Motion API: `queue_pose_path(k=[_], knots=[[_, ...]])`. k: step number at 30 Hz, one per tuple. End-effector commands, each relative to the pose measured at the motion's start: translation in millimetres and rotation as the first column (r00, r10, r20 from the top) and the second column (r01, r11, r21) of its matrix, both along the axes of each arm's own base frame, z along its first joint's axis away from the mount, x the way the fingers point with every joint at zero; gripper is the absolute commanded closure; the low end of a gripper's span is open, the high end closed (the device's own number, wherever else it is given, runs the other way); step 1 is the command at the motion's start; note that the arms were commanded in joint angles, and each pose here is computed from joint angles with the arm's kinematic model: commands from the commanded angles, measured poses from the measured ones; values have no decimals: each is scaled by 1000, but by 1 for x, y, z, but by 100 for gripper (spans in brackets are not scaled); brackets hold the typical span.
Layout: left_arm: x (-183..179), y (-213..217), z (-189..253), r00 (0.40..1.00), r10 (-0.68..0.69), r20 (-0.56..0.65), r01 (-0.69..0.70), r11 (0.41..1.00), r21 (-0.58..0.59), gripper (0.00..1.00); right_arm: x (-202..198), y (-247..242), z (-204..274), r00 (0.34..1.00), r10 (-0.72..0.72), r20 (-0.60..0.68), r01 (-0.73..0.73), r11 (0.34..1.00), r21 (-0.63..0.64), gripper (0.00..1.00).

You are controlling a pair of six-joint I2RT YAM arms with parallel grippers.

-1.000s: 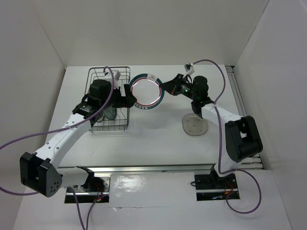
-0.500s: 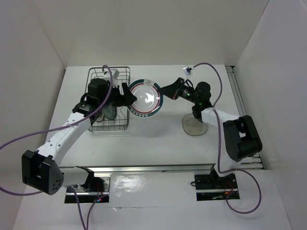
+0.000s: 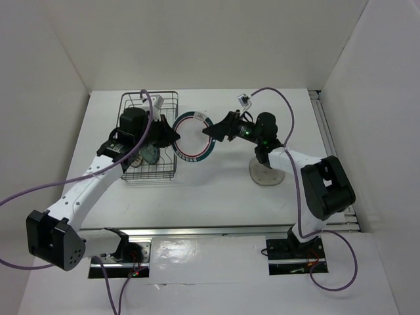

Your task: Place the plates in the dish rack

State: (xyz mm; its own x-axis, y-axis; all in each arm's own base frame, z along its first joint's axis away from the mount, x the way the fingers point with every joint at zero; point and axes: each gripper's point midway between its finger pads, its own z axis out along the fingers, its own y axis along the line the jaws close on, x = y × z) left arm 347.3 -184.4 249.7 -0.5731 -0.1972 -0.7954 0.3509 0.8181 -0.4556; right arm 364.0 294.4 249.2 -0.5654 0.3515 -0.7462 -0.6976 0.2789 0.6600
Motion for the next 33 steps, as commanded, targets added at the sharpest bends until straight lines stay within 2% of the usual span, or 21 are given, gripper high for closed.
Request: queue_pose_path(k=[1, 2, 3, 6, 9, 12, 17, 20, 33], knots=[[15, 56, 27, 958, 258, 121, -274, 952, 139, 100, 4, -5, 22, 996, -69, 59, 72, 996, -46, 0], [14, 69, 30, 942, 303, 144, -325, 929, 176, 100, 6, -9, 24, 992, -96, 87, 102, 992, -68, 0], [16, 93, 36, 901, 395, 181, -429, 876, 222, 100, 11, -11, 16, 990, -123, 71, 129, 987, -93, 0], [8, 128, 40, 843, 478, 246, -536, 778, 328, 100, 14, -16, 9, 986, -155, 61, 162, 976, -142, 0], [4, 148, 48, 801, 521, 295, -599, 710, 372, 100, 15, -18, 3, 986, -163, 47, 168, 973, -160, 0], [4, 150, 48, 799, 521, 301, -601, 701, 383, 100, 14, -19, -7, 988, -151, 21, 152, 973, -174, 0], [5, 164, 45, 773, 543, 327, -633, 632, 447, 100, 10, -24, -21, 989, -148, -7, 144, 971, -189, 0], [4, 168, 46, 765, 550, 337, -643, 614, 459, 100, 7, -26, -21, 991, -137, -8, 133, 973, -187, 0], [20, 152, 13, 813, 523, 256, -575, 651, 496, 100, 6, -44, -20, 989, -147, 8, 146, 975, -167, 0]])
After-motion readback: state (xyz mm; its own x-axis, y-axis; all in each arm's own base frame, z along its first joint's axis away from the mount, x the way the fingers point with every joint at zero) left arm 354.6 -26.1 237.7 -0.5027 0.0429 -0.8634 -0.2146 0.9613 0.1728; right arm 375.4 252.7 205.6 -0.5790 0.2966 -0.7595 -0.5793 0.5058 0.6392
